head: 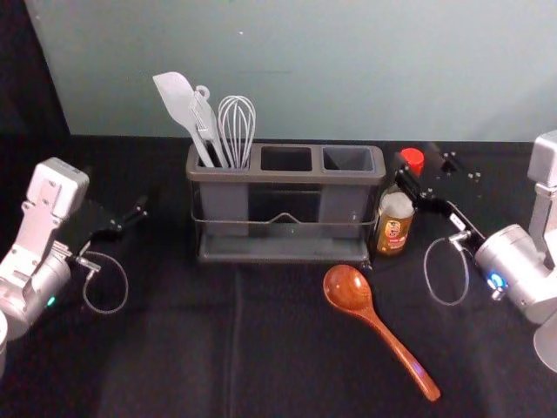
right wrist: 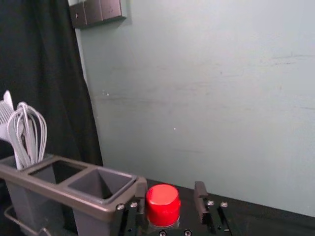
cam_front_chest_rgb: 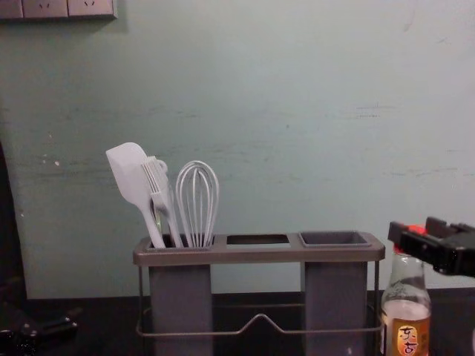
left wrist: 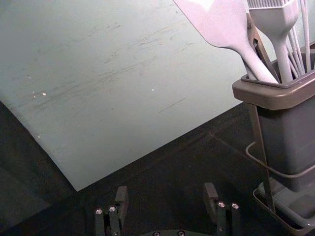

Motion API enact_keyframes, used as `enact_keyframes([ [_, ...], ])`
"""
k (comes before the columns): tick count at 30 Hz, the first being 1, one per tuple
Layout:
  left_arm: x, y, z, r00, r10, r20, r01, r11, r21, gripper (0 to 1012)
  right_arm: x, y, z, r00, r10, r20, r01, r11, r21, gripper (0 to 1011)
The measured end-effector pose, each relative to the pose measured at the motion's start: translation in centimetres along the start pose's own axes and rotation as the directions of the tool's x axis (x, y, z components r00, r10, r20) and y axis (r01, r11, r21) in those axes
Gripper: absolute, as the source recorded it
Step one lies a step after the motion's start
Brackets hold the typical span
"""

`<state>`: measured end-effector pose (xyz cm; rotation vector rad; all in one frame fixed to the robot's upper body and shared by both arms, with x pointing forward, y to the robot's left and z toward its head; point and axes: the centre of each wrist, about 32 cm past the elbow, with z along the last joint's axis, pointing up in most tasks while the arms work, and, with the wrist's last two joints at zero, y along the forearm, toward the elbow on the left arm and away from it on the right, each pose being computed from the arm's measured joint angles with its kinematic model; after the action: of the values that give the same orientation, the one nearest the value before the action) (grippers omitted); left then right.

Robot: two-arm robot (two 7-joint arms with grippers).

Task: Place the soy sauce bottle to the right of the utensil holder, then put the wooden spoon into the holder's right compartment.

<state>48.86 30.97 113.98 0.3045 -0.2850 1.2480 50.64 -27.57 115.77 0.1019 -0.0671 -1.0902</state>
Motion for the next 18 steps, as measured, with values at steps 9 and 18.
enact_keyframes([
  [9, 0.0, 0.0, 0.0, 1.0, 0.0, 0.0, 0.0, 1.0, 0.0, 1005, 0.1, -0.9, 1.9, 1.0, -0.001, -0.008, 0.002, 0.998, 0.061, 898],
  [18, 0.0, 0.0, 0.0, 1.0, 0.0, 0.0, 0.0, 1.0, 0.0, 1005, -1.0, -3.3, 3.4, 0.997, 0.078, 0.026, -0.08, 0.994, 0.075, 1000],
])
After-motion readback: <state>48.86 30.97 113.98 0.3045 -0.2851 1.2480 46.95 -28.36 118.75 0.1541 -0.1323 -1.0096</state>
